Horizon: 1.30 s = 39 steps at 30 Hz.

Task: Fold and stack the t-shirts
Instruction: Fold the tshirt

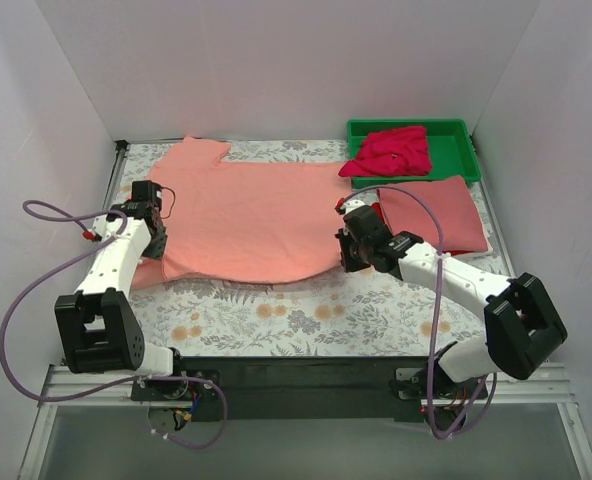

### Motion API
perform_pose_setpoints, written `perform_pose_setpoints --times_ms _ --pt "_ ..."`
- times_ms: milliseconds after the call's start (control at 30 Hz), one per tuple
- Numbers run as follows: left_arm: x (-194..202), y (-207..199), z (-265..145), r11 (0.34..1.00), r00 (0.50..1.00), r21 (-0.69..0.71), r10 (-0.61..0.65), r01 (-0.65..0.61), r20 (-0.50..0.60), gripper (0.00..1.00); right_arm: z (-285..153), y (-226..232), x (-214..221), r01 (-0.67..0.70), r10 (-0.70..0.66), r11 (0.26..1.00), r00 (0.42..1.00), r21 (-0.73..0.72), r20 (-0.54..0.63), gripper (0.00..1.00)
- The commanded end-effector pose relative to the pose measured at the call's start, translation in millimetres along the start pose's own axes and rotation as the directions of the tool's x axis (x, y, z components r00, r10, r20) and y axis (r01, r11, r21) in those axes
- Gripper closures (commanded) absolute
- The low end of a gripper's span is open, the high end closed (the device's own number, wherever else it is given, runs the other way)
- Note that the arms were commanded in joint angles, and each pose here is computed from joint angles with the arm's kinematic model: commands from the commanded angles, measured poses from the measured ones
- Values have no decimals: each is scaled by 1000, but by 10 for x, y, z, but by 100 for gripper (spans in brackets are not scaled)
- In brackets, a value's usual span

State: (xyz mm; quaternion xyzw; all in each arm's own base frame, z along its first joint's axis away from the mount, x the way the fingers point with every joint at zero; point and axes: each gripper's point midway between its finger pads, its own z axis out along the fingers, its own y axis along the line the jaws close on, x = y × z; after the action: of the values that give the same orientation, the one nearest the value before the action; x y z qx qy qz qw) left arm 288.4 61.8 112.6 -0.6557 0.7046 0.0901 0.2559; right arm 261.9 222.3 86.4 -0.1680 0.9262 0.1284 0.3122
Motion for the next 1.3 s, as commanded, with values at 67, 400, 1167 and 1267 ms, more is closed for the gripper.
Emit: perform_pose_setpoints --times_ms 67,400,1167,1267 --pt "-269 -538 -43 996 995 69 -67 62 75 100 31 -64 -459 6 -5 999 1000 -41 30 99" --pt "-274 -1436 188 977 993 199 52 -72 105 100 238 -346 -689 -28 28 999 1000 -22 2 99" --pt "105 -2436 555 754 788 242 545 -610 288 25 462 -654 -952 -99 99 995 995 -2 -18 41" --pt "88 -2335 368 756 807 287 522 -588 277 20 367 -509 -951 -86 85 994 996 -64 -11 35"
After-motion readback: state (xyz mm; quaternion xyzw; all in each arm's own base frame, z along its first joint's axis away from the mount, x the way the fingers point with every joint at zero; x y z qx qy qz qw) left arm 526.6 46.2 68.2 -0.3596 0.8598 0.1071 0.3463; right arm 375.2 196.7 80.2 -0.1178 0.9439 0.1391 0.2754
